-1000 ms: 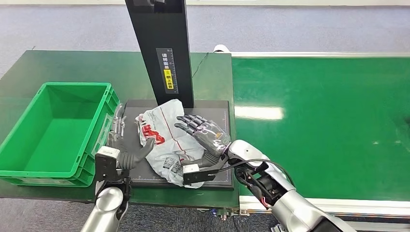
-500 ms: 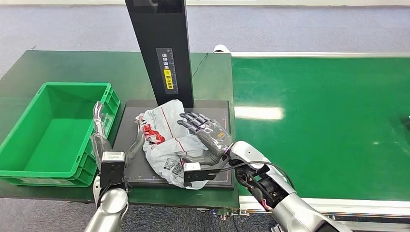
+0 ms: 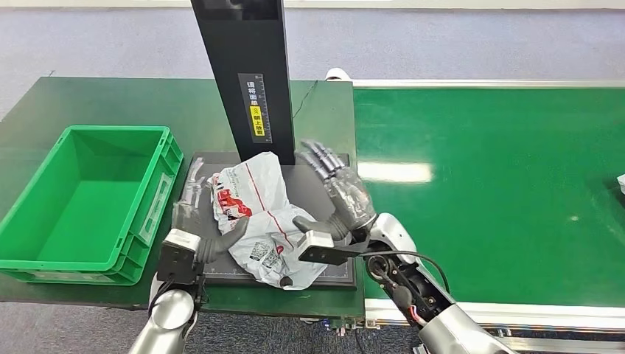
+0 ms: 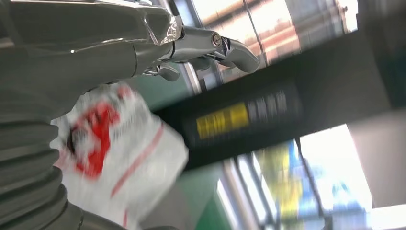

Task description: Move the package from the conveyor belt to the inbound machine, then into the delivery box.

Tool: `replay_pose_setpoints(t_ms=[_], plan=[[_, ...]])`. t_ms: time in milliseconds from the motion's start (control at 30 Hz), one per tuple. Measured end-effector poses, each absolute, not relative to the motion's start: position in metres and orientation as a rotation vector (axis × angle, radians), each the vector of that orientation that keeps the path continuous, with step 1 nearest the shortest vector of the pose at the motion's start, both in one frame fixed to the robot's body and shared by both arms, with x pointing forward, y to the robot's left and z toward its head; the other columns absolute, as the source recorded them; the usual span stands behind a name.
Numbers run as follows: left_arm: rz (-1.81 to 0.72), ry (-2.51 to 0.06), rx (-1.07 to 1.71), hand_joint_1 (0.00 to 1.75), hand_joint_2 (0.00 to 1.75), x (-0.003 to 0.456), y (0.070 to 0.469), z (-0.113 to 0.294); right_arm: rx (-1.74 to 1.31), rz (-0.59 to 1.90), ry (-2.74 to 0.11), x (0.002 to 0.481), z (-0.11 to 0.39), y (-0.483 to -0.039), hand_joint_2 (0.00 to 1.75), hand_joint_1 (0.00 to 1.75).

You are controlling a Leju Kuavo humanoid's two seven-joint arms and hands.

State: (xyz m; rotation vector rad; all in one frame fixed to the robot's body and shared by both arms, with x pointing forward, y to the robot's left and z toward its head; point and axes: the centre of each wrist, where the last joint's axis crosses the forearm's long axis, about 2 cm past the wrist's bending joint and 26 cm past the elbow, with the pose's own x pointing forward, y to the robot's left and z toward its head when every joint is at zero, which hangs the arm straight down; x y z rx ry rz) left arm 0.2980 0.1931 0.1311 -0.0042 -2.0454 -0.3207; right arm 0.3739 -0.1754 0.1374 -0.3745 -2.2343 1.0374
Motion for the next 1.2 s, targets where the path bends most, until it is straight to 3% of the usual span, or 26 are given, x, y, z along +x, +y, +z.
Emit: replay_pose_setpoints(t_ms=[133, 400, 600, 833, 1133, 1200], plan=[[-0.490, -2.011, -0.048, 0.00, 1.75, 0.296, 0.192, 0.130, -0.259, 0.771, -2.267, 0.364, 0.142, -0.180, 1.75, 0.00], [-0.760, -1.881, -0.078, 0.00, 1.75, 0.291, 0.184, 0.126, -0.235, 0.577, -2.335, 0.343, 0.143, -0.192, 1.75, 0.00], [-0.900, -1.732, 0.140, 0.00, 1.75, 0.295, 0.181, 0.122, -0.281, 0.468, -2.377, 0.336, 0.149, -0.201, 1.75, 0.00], [-0.945, -1.578, 0.318, 0.00, 1.75, 0.305, 0.184, 0.111, -0.301, 0.421, -2.377, 0.329, 0.151, -0.204, 1.75, 0.00], [-0.941, -1.506, 0.339, 0.00, 1.75, 0.308, 0.186, 0.100, -0.294, 0.393, -2.361, 0.325, 0.150, -0.205, 1.75, 0.00], [-0.937, -1.500, 0.335, 0.08, 1.75, 0.308, 0.186, 0.099, -0.294, 0.391, -2.361, 0.325, 0.150, -0.205, 1.75, 0.00]])
